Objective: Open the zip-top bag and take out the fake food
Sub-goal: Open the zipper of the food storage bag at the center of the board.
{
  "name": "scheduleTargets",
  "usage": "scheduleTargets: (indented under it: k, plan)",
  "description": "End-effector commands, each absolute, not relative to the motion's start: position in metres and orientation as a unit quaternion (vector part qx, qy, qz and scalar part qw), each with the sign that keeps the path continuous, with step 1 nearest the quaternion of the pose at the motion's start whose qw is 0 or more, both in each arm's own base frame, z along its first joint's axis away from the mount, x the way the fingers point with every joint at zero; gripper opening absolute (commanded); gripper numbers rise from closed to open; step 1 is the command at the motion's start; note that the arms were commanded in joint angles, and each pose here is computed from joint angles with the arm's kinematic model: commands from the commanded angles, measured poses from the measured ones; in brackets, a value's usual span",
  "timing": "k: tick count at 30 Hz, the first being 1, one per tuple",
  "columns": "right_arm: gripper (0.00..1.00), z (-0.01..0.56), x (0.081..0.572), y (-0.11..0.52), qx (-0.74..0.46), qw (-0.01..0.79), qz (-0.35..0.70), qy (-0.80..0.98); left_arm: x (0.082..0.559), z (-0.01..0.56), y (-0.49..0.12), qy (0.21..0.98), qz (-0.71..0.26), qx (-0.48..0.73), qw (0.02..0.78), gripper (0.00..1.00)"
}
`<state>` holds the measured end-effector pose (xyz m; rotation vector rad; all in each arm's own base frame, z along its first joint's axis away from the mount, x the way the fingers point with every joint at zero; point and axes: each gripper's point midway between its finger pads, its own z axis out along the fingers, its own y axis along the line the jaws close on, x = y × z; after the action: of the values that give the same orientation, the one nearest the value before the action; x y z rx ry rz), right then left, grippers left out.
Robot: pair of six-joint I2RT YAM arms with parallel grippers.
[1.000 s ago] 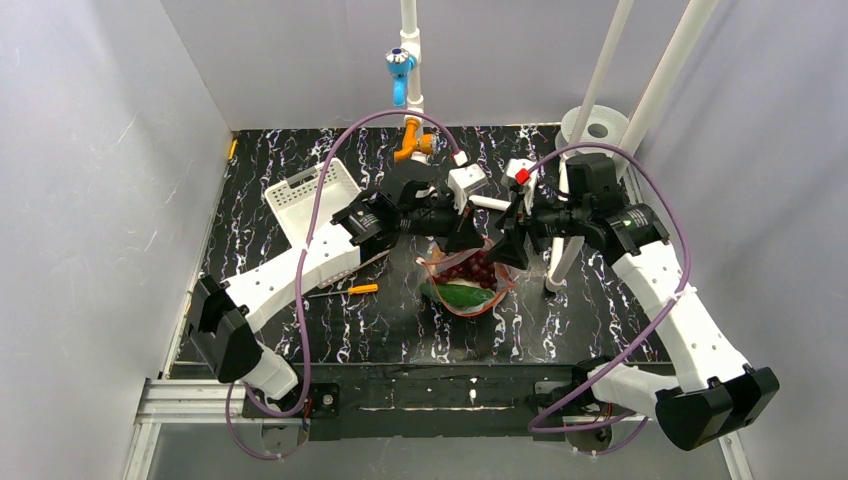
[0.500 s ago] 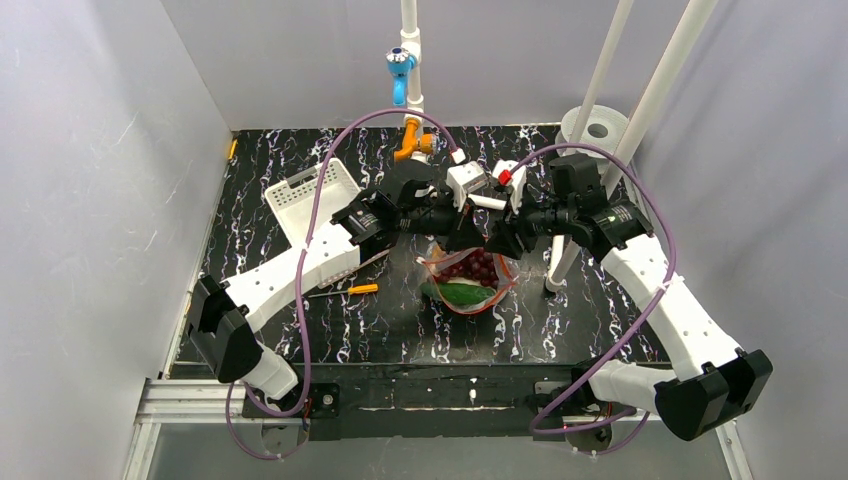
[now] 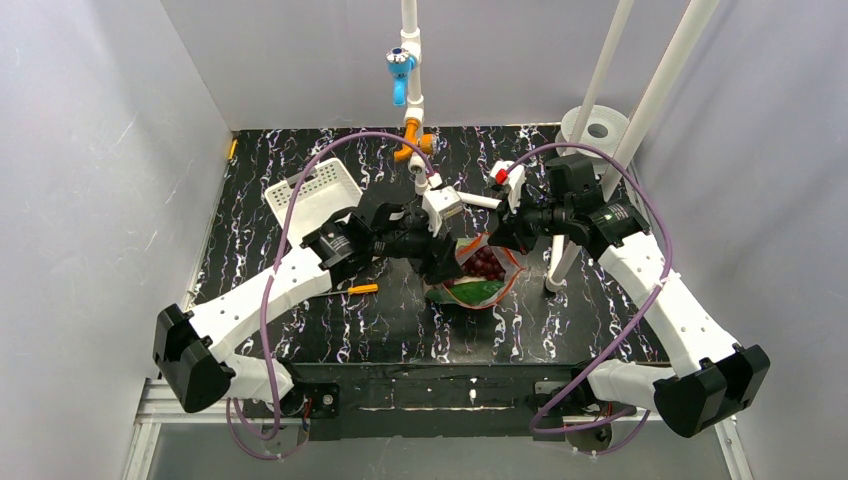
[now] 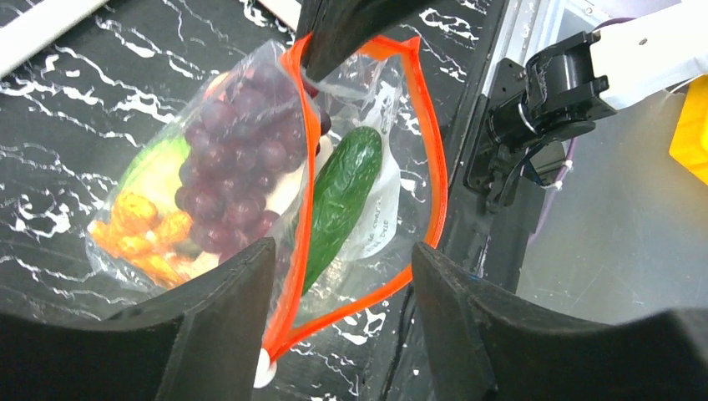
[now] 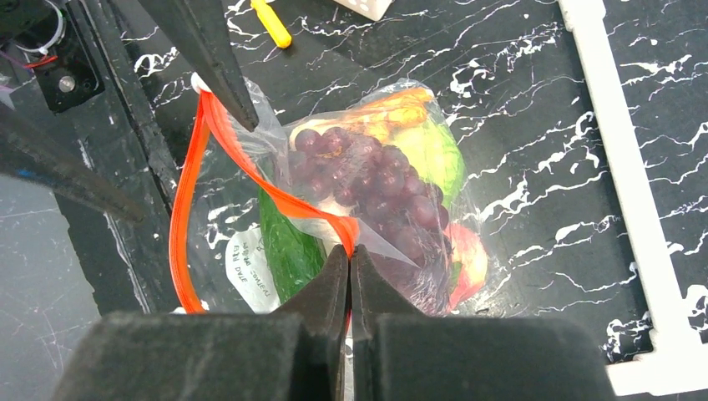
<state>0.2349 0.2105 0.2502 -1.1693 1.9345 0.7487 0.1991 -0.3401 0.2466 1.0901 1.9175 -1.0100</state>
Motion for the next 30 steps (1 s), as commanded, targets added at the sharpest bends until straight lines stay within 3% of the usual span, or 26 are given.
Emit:
scheduleTargets:
  k: [1,4,9,13,20,22,26,30]
  plan:
    - [0.01,0.265,0.231,0.215,-0.46,0.387,0.311,0.736,0.198,0.242,-0.325,0.743,-0.361,0.429,0.364,0.54]
    - [0.01,0.265,0.227,0.216,-0.465,0.384,0.319,0.731,0.205,0.242,-0.325,0.748,-0.349,0.428,0.368,0.32]
    - [0.01,0.264,0.224,0.217,-0.471,0.38,0.324,0.727,0.209,0.247,-0.329,0.748,-0.345,0.43,0.369,0.23]
    - [0.01,0.264,0.222,0.218,-0.476,0.378,0.329,0.723,0.21,0.249,-0.33,0.742,-0.343,0.442,0.37,0.0]
    - [0.07,0.266,0.218,0.219,-0.493,0.374,0.333,0.712,0.214,0.264,-0.331,0.725,-0.34,0.452,0.393,0.0]
    - [0.15,0.266,0.217,0.219,-0.498,0.374,0.333,0.708,0.214,0.267,-0.332,0.721,-0.34,0.455,0.397,0.0]
    - [0.46,0.272,0.216,0.22,-0.514,0.374,0.334,0.695,0.215,0.269,-0.334,0.716,-0.343,0.459,0.399,0.0]
    - [0.62,0.282,0.217,0.224,-0.527,0.371,0.342,0.683,0.212,0.271,-0.336,0.71,-0.352,0.463,0.397,0.0]
